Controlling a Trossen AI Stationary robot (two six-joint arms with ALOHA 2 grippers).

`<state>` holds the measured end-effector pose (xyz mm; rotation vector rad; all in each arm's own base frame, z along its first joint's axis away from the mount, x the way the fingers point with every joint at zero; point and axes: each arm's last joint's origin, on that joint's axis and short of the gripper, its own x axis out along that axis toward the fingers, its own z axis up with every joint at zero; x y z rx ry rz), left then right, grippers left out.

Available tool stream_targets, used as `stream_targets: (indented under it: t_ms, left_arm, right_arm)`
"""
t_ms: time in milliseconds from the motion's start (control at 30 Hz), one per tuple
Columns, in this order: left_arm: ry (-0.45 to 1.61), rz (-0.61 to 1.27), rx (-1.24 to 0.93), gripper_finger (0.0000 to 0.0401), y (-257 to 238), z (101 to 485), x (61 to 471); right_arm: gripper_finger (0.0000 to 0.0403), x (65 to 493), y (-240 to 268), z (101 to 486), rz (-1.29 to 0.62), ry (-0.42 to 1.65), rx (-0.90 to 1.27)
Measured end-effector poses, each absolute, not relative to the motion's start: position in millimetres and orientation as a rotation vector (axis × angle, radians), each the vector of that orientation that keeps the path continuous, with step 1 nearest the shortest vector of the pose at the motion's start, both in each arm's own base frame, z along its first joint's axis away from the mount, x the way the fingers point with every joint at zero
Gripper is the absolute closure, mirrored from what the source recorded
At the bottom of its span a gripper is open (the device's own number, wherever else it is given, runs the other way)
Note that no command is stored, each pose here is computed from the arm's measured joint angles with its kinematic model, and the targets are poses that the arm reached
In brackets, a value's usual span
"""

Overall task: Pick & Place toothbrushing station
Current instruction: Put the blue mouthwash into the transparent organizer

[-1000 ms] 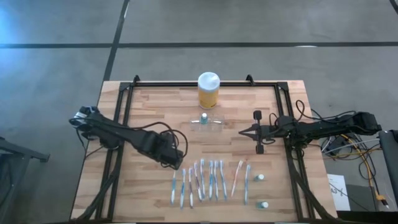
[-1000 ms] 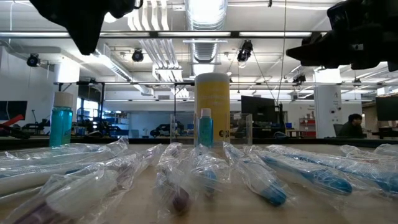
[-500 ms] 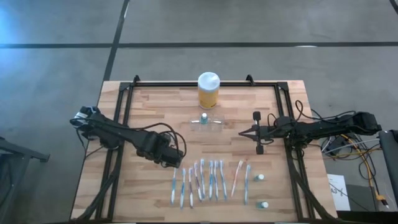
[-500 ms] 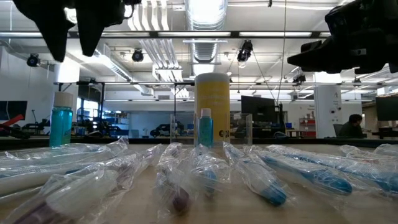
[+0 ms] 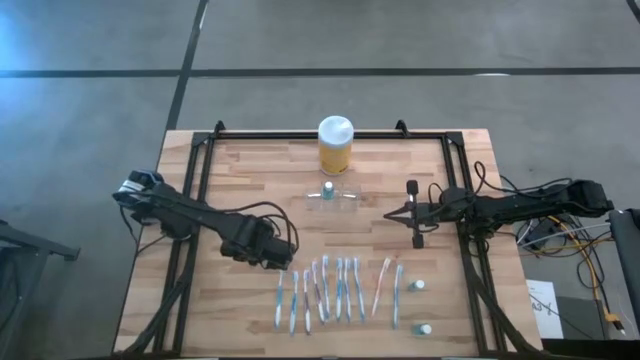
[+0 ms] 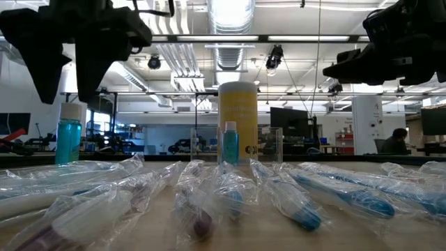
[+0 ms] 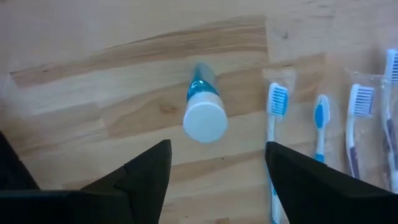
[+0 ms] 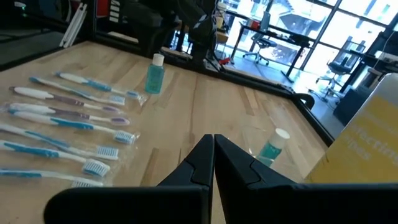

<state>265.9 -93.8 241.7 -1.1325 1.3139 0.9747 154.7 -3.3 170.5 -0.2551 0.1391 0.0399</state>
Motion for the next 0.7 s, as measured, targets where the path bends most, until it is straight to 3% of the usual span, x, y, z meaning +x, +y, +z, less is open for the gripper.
stream_targets:
  t_ms: [700]
  left_arm:
    - [1.310,0.954,-1.143,0.0141,-82.6,218.8,267.7]
  right_arm:
    - [0.0394,156.4,-3.4,174.2,0.040,0.142,-0.255]
